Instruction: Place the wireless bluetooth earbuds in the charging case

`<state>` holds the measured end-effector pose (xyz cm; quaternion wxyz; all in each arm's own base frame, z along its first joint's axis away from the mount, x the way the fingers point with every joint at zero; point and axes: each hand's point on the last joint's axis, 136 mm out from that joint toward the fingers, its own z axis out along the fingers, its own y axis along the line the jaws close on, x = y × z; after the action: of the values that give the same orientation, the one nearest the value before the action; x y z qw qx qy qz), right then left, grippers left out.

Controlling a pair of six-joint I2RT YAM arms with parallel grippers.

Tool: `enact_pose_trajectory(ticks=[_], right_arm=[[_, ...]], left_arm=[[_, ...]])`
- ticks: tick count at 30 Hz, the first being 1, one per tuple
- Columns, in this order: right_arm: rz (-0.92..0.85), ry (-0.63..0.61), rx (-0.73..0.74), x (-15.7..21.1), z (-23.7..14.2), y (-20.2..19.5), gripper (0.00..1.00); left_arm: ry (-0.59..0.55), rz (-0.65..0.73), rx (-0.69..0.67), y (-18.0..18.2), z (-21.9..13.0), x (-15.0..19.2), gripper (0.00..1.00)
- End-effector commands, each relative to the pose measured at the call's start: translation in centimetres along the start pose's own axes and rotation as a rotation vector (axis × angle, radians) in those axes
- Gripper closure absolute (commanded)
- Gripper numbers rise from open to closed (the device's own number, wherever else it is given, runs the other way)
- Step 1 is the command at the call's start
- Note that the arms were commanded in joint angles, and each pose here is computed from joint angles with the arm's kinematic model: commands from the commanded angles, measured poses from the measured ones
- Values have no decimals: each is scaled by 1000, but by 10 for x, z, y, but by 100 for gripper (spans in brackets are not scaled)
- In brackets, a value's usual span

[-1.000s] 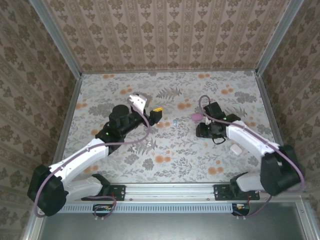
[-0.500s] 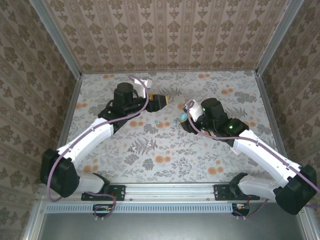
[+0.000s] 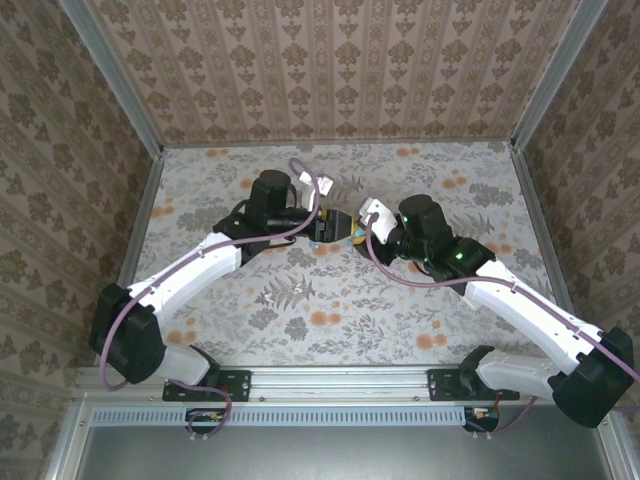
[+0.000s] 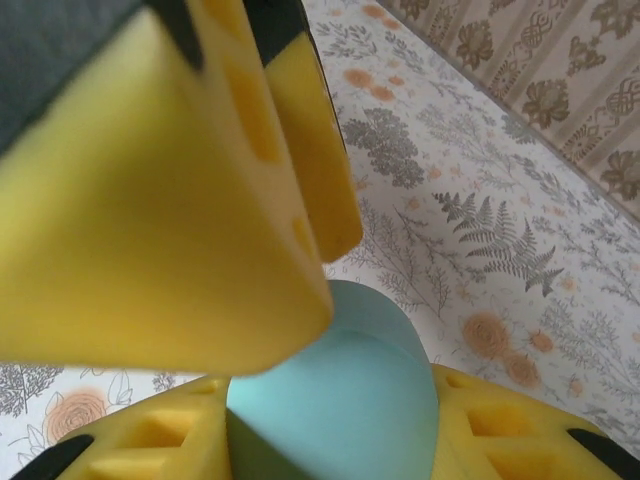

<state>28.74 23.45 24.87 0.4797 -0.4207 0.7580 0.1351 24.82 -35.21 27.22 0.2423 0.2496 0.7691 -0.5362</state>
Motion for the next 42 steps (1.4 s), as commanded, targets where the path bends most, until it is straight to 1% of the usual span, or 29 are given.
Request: enact_pose_trajectory(ticks=[1,5,9,12,15,18,19,21,23,25,27,29,32,36,40,42], right_arm=[[-30,-55,7,-17,-2,-1,65],[-21,-72,1,-20,-1,0,65],[-9,-84,-4,-22,-1,1,65],[-10,-92,-2,-23,-2,1,65],[-9,-102,6,-25,-4,0,64],[-7,-129,23,-28,-8,-2,63],[-7,-136,36,-28,-9,-4,59],[-8,-153,70,-27,-13,-8,49],[-10,-182,92,-24,-17,-10,42],[3,-220,107,-21,-21,-12,41],[47,-275,79,-19,-25,-13,39],[86,-343,28,-18,-29,-14,38],[80,-473,-13,-29,-39,-14,37],[30,-512,7,-46,-43,-22,35],[10,-560,8,-71,-47,-29,34],[-14,-584,-13,-80,-48,-27,35]], left_arm=[[23,18,70,-18,6,-4,33],[42,25,95,-25,14,-4,38],[49,24,88,-22,16,-2,48],[49,26,79,-22,15,-3,58],[31,24,68,-21,14,-7,71],[12,19,71,-24,12,-14,77],[6,15,72,-25,11,-16,78],[-15,6,72,-27,7,-22,79],[-51,-38,55,-25,1,-32,83],[-96,-63,80,-28,-6,-42,85],[-138,-84,121,-34,-13,-50,85],[-153,-115,144,-38,-17,-56,85],[-159,-148,176,-45,-21,-61,84],[-165,-172,198,-51,-23,-65,84],[-175,-174,200,-55,-27,-67,85],[-182,-172,198,-55,-28,-68,85]])
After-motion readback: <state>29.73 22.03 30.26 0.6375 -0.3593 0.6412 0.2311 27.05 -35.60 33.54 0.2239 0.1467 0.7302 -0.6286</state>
